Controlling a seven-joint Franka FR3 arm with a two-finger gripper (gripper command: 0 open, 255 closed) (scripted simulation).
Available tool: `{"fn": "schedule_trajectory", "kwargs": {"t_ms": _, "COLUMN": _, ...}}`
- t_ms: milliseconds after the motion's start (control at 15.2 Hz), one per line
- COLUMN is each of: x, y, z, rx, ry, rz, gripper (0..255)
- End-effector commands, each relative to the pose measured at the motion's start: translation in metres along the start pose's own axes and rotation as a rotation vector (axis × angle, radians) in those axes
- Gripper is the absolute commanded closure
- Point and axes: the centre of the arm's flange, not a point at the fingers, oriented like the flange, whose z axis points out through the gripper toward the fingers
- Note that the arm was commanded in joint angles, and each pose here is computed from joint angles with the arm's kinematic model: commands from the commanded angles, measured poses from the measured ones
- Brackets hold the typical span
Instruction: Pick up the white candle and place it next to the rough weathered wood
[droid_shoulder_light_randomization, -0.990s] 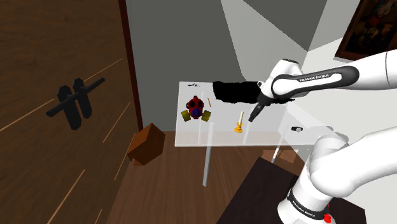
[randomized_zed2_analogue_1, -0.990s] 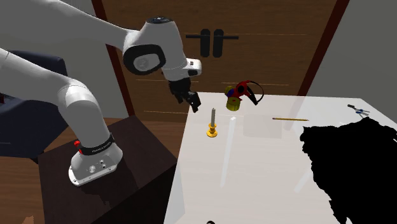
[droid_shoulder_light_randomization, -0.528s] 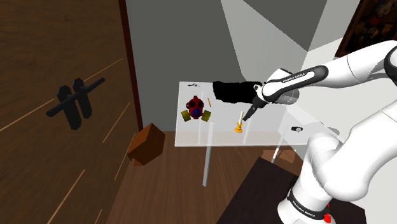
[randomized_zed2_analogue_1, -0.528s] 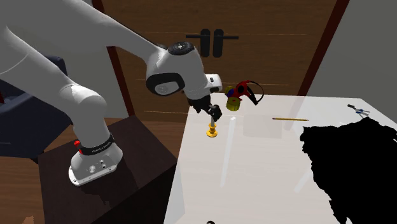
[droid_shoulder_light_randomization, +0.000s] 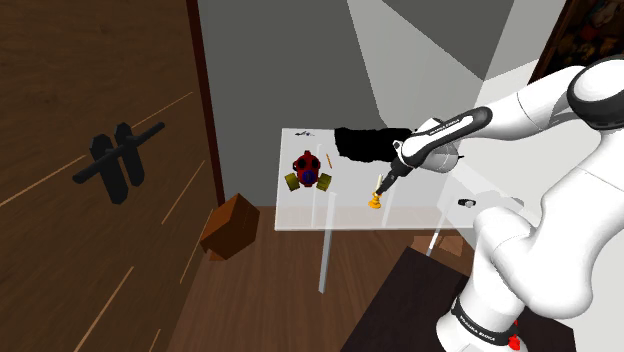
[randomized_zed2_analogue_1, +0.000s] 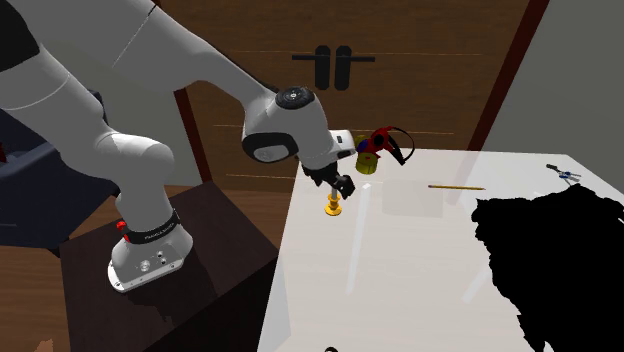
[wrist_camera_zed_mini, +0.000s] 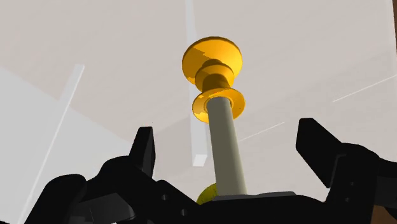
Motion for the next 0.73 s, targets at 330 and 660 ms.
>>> {"fn": "schedule_trajectory", "kwargs": {"t_ms": 330, "x": 0.0, "y": -0.0002, "z": 0.0075, "rx": -0.002, "ry": 0.0, "rz": -0.001, "gripper": 0}}
{"fn": "schedule_trajectory", "kwargs": {"t_ms": 660, "x": 0.0, "y": -0.0002, "z": 0.0075, "rx": -0.002, "ry": 0.0, "rz": -0.001, "gripper": 255}}
